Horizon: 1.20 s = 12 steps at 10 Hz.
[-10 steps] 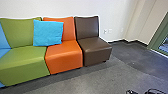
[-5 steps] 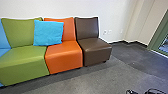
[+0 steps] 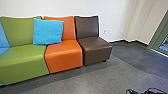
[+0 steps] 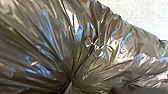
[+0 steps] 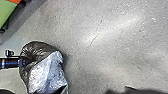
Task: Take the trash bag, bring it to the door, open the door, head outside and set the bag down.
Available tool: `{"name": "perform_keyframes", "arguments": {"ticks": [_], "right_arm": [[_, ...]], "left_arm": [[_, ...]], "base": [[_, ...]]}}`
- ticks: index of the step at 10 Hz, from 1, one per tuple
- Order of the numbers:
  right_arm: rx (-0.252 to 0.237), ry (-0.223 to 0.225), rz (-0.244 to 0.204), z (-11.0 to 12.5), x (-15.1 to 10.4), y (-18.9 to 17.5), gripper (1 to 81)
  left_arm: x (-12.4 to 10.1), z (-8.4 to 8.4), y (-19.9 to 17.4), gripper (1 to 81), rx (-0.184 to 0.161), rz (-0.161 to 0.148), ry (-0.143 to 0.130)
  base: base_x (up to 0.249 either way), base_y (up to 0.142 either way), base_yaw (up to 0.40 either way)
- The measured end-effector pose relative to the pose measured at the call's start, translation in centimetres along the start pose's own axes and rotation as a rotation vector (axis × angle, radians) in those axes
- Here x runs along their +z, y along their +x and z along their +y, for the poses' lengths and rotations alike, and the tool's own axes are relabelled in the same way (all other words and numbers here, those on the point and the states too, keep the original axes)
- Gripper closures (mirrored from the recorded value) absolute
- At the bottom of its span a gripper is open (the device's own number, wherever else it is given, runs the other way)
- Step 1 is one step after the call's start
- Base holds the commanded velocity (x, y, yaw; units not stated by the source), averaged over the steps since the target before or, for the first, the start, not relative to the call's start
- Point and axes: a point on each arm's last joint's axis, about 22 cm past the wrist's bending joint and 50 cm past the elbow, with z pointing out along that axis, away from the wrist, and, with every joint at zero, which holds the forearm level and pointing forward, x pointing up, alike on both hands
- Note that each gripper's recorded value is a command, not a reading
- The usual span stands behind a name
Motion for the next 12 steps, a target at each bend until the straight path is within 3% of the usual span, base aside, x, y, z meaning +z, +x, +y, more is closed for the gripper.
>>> {"name": "perform_keyframes", "arguments": {"ticks": [6,12], "right_arm": [[0.002,0.003,-0.002,-0.1,0.0,-0.1,1.0],[0.006,0.009,-0.015,-0.2,0.4,-1.0,1.0]], "left_arm": [[0.8,-0.9,-1.2,1.0,-0.016,0.005,0.019],[3.0,-0.7,-2.3,1.0,-0.031,0.068,0.051]], "base": [[0.0,0.0,0.0],[0.0,0.0,0.0]]}}
